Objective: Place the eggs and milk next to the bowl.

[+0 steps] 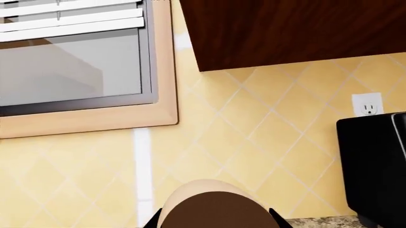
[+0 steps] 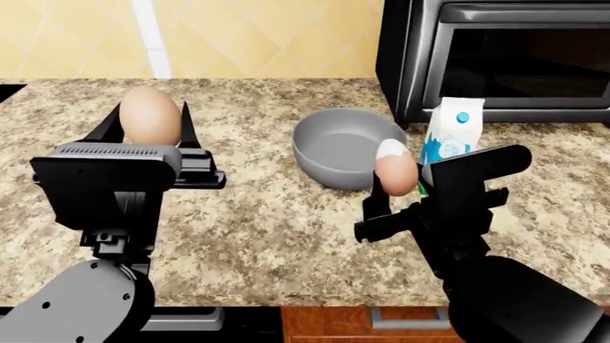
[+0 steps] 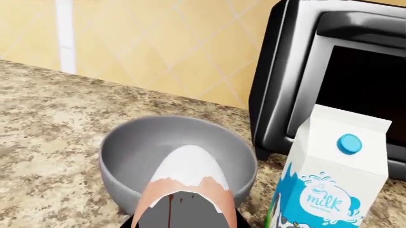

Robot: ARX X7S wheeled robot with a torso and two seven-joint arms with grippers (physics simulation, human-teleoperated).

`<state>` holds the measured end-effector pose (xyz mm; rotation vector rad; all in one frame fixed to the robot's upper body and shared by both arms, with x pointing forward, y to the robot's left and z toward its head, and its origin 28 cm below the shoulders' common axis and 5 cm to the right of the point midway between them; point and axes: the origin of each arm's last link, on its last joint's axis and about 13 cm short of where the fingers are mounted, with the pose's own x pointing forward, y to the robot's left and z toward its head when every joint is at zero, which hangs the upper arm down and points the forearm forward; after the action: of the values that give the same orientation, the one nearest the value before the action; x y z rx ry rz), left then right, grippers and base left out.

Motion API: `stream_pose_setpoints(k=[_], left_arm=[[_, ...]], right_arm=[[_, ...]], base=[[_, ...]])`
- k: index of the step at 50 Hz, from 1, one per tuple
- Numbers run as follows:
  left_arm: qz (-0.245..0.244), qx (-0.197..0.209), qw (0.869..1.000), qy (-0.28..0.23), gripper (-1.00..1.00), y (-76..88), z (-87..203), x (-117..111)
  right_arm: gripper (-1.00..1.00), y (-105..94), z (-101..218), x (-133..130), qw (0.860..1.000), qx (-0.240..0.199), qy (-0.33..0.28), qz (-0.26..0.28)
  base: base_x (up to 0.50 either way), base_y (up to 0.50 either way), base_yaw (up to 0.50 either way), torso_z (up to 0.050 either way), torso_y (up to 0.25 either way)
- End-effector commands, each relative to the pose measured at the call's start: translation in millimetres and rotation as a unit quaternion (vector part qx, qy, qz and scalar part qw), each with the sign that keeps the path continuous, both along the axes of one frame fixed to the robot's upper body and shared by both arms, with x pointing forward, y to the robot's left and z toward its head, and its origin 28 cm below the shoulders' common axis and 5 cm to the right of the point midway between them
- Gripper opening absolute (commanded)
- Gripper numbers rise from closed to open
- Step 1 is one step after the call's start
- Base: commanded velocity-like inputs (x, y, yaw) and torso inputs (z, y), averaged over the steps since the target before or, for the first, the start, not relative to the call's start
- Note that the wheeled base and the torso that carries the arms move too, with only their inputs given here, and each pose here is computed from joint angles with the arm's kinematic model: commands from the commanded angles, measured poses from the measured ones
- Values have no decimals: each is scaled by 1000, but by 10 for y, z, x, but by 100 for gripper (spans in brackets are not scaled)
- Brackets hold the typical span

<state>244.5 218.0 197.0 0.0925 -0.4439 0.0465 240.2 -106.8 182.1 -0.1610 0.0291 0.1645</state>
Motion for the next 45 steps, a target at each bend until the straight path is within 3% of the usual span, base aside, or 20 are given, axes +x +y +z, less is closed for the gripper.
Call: stream_pose_setpoints(k=[1, 16, 45], left_arm=[[-1, -11, 1000, -1, -100, 9, 17, -12], [-1, -13, 1000, -3, -100, 20, 28, -23], [0, -18, 1000, -9, -100, 37, 60, -45]], right_arm=[[-100, -1, -45, -110, 1000, -1, 10, -4], [-100, -38, -134, -193, 1000, 7, 24, -16], [-100, -81, -300, -61, 998, 17, 63, -26]], base=[[0, 0, 0, 0, 0], [0, 0, 0, 0, 0], [0, 0, 0, 0, 0]])
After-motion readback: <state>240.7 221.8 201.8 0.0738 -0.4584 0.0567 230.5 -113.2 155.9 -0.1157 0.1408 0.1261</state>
